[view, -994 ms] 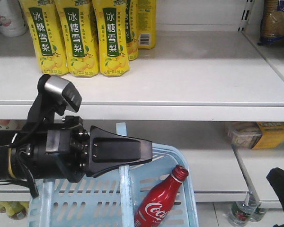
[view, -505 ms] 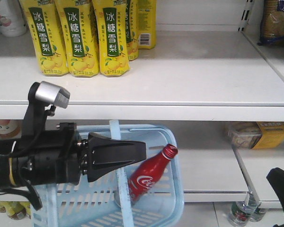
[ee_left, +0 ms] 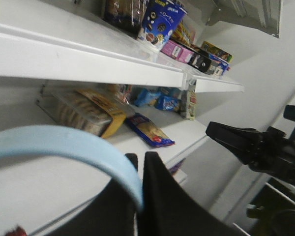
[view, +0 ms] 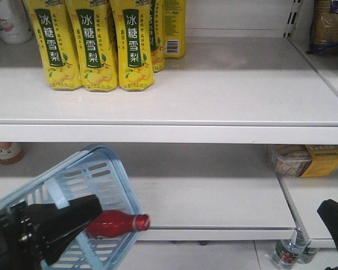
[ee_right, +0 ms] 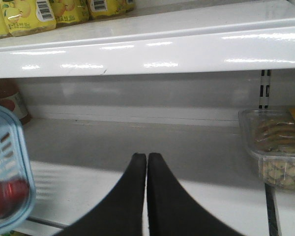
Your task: Place coke in basket with both arms
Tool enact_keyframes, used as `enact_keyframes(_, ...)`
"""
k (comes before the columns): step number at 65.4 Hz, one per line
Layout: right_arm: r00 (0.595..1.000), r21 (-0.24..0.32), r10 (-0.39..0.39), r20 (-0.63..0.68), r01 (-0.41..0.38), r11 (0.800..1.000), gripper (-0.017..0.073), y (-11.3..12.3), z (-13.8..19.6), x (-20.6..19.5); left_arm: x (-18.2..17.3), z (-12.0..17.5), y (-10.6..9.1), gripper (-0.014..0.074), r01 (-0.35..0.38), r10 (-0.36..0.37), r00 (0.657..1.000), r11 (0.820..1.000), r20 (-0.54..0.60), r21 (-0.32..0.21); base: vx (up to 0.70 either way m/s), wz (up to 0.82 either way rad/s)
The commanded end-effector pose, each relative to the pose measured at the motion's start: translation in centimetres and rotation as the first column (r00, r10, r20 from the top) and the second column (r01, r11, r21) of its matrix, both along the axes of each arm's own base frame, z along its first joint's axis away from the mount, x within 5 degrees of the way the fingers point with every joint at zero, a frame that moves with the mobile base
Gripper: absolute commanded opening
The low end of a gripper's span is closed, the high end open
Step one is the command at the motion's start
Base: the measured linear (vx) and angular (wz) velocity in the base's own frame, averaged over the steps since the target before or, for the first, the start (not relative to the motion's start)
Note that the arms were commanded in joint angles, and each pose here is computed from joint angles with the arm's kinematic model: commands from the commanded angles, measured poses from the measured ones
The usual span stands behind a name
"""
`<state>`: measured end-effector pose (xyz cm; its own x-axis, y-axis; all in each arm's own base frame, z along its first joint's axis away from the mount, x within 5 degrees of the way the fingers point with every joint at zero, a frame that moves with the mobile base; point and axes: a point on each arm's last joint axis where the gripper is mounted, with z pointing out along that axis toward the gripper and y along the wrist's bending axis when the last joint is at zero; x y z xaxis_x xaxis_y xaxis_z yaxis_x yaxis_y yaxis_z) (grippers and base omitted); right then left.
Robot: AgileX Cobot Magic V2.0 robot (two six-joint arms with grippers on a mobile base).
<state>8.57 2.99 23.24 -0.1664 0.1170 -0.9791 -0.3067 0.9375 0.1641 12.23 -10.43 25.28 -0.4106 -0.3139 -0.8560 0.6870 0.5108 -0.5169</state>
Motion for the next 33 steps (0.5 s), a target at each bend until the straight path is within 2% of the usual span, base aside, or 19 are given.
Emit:
enact_keyframes(1, 0.999, -0.042, -0.013, 0.047, 0.015, 0.999, -0.0006, -0.1, 0.9, 0.2, -1.0, 1.2, 1.2, -0.0006, -0.068, 0.083, 0.987, 0.992, 0.14, -0.108, 0.0, 0.0)
enact_keyframes(5, 0.999, -0.042, -0.013, 0.047, 0.015, 0.999, -0.0006, -0.1, 0.9, 0.2, -1.7, 0.2, 2.0, -0.0006, -0.121, 0.136, 0.981, 0.986, 0.141, -0.111, 0.0, 0.0)
enact_keyframes(13, 0.999, -0.042, -0.013, 0.047, 0.015, 0.999, -0.0006, -0.1, 0.9, 0.2, -2.8, -2.1, 3.6, -0.0006, -0.226, 0.236, 0.969, 0.965, 0.068, -0.133, 0.0, 0.0)
enact_keyframes(18, 0.999, -0.042, -0.013, 0.047, 0.015, 0.999, -0.0006, -0.1, 0.9, 0.2, -3.4, -3.5, 4.3, -0.0006, -0.275, 0.28, 0.96, 0.953, 0.02, -0.122, 0.0, 0.0)
enact_keyframes(24, 0.999, -0.042, -0.013, 0.046, 0.015, 0.999, -0.0006, -0.1, 0.9, 0.2, -3.3, -4.3, 4.8, -0.0006, -0.335, 0.333, 0.941, 0.941, -0.051, -0.038, 0.0, 0.0)
enact_keyframes(28, 0.999, -0.042, -0.013, 0.046, 0.015, 0.999, -0.0006, -0.1, 0.9, 0.2, -3.3, -4.9, 5.1, -0.0006, -0.362, 0.364, 0.929, 0.931, -0.067, 0.045, 0.0, 0.0)
enact_keyframes(30, 0.999, -0.042, -0.013, 0.046, 0.015, 0.999, -0.0006, -0.1, 0.9, 0.2, -3.4, -5.4, 5.3, -0.0006, -0.371, 0.38, 0.922, 0.923, -0.075, 0.103, 0.0, 0.0)
enact_keyframes(33, 0.999, -0.042, -0.013, 0.046, 0.015, 0.999, -0.0006, -0.1, 0.9, 0.2, -3.5, -6.0, 5.5, -0.0006, -0.382, 0.4, 0.911, 0.91, -0.098, 0.161, 0.0, 0.0)
